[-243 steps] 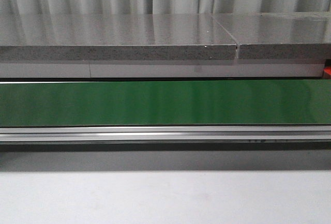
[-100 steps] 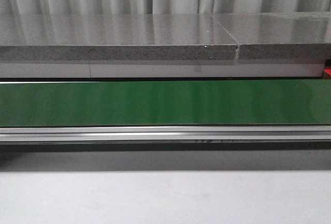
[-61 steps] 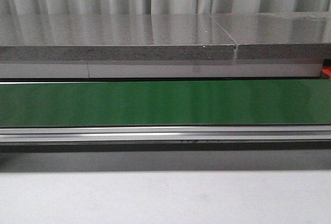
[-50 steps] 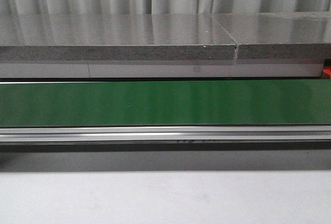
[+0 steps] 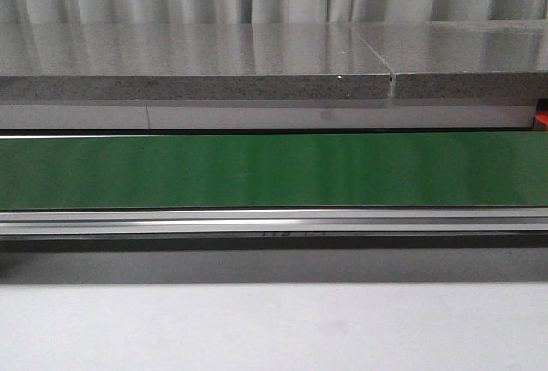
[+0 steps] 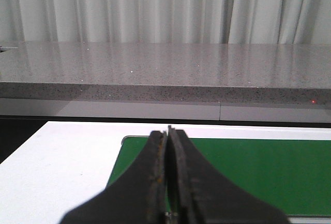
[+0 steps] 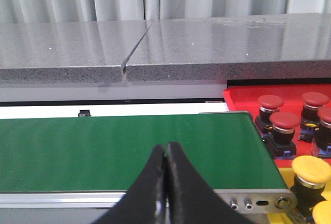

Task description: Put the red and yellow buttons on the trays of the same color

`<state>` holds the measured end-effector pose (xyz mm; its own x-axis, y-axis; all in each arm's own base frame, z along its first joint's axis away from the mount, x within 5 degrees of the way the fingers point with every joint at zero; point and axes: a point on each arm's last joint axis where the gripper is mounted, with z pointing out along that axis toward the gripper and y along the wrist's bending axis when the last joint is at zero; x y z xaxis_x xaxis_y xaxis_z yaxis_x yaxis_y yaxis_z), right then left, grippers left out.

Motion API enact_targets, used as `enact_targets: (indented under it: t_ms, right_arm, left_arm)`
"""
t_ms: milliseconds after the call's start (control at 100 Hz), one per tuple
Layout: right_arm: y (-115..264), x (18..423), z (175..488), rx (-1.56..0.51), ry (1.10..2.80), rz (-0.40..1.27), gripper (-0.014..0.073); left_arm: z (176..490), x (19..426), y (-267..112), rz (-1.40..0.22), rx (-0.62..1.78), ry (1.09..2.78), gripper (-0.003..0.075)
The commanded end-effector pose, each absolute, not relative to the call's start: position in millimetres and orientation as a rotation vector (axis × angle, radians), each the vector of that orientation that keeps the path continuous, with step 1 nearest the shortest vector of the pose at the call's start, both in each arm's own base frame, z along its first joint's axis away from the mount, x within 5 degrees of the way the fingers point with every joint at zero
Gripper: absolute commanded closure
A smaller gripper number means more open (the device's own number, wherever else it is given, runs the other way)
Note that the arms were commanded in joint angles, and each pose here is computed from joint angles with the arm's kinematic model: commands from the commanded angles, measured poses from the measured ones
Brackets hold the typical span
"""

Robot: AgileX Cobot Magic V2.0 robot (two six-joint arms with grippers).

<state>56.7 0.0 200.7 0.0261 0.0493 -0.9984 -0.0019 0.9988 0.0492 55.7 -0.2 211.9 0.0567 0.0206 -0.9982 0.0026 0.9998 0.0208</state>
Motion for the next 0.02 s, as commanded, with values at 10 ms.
enact_targets:
  t_ms: [10]
  right_arm:
    - [-0.1,54.7,213.4,0.034,1.441,0.034,0.0701]
  left_arm:
    - [203.6,54.4,-0.1,0.005,0.008,1.443,0.0741]
